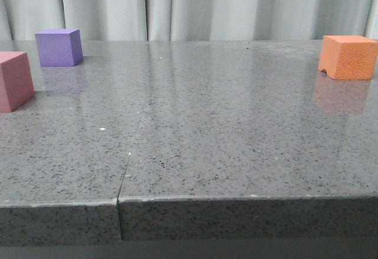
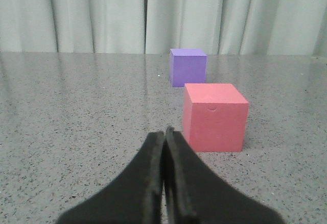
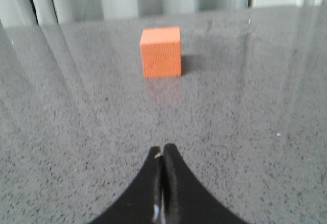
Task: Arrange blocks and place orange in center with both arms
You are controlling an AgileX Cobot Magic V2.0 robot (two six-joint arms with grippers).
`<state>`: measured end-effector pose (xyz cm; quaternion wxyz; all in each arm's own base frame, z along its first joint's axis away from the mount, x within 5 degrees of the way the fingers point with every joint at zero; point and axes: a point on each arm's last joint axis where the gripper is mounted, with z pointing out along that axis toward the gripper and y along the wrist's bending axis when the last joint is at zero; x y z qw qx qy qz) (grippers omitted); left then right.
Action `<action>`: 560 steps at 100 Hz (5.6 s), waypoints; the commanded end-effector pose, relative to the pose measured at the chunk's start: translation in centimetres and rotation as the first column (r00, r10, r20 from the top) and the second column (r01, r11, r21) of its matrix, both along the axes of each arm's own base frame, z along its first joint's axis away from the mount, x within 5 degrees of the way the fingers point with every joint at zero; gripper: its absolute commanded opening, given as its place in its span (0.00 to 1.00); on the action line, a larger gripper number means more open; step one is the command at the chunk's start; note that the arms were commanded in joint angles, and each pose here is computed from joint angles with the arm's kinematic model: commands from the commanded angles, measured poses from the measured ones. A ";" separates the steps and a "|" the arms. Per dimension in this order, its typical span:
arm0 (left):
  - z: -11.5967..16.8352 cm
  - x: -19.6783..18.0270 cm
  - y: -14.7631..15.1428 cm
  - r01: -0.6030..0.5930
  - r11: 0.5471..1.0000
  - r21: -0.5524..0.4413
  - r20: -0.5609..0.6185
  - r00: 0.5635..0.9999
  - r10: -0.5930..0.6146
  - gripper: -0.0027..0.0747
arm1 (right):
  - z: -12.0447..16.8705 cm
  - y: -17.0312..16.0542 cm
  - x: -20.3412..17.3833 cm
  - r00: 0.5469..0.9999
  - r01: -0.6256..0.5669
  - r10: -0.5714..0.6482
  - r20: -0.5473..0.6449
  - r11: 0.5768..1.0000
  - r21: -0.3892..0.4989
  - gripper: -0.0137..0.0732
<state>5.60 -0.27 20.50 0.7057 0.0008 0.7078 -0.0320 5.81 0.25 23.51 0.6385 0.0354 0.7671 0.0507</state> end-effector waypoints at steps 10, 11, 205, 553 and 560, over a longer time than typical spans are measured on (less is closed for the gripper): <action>-0.5 -0.1 0.0 0.002 1.000 -0.004 0.071 0.997 -0.002 0.01 | 4.3 0.0 1.3 0.999 0.000 -0.001 -0.047 1.000 -0.016 0.08; -0.5 -0.1 0.0 0.002 1.000 -0.004 0.071 0.997 -0.002 0.01 | 4.4 0.0 1.4 0.998 0.000 -0.001 -0.056 1.000 -0.016 0.08; -0.5 -0.1 0.0 0.002 1.000 -0.004 0.071 0.997 -0.002 0.01 | 13.6 0.4 34.7 0.649 -0.051 0.018 -0.761 0.999 -0.020 0.89; -0.5 -0.1 0.0 0.002 1.000 -0.004 0.071 0.997 -0.002 0.01 | 9.9 21.0 34.4 0.475 -0.134 0.357 -0.804 0.933 0.335 0.90; -0.5 -0.1 0.0 0.002 1.000 -0.004 0.071 0.997 -0.002 0.01 | 10.6 20.8 34.1 0.486 -0.142 0.362 -0.795 0.931 0.337 0.90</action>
